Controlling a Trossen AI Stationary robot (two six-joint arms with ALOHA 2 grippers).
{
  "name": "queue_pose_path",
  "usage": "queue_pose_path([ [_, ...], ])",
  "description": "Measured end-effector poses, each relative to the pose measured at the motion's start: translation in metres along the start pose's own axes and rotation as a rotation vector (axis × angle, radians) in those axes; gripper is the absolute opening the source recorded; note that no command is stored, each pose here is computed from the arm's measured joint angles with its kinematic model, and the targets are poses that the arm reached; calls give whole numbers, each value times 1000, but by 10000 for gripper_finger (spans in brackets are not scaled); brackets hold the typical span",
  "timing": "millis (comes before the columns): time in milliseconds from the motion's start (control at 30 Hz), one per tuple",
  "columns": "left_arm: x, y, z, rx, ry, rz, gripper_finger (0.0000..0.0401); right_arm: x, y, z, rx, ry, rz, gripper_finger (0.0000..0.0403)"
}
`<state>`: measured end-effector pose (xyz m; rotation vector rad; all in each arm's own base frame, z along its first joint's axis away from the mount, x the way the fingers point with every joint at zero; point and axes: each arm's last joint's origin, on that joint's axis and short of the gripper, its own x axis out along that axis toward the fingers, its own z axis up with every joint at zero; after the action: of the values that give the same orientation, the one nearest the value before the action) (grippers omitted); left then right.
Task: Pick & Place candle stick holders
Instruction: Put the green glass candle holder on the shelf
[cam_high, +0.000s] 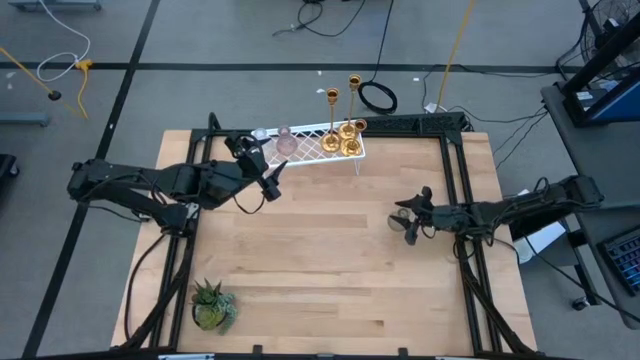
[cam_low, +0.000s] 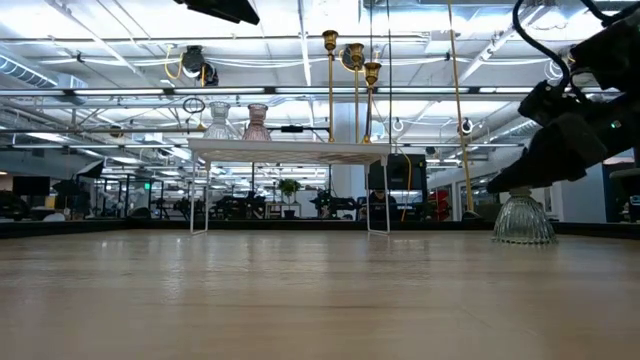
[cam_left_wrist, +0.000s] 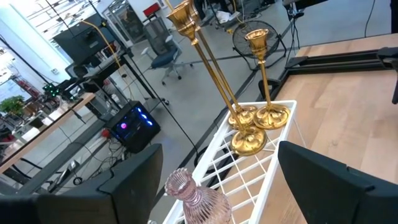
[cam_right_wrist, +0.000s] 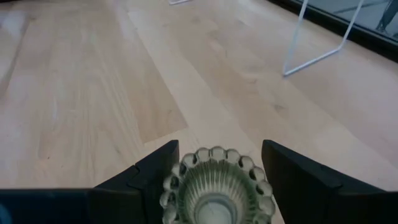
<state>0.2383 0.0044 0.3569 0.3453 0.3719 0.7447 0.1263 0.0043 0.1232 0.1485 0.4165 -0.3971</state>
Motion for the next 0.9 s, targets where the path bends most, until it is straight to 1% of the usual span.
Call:
queue_pose_path([
  [133,0,0,0,0,0,0,326,0,0,-1,7,4,-1,201],
  [300,0,0,0,0,-1,-1,326,0,-1,-2,-1,19,-3,148],
  [533,0,0,0,0,-1,-1,326,2,1,-1,17,7,-1,147],
  [667,0,0,1,-4,-6,-1,326,4,5,9,49,-91,30,147],
  [900,0,0,1,-6,-6,-1,326,7,13,28,61,-283,76,147],
])
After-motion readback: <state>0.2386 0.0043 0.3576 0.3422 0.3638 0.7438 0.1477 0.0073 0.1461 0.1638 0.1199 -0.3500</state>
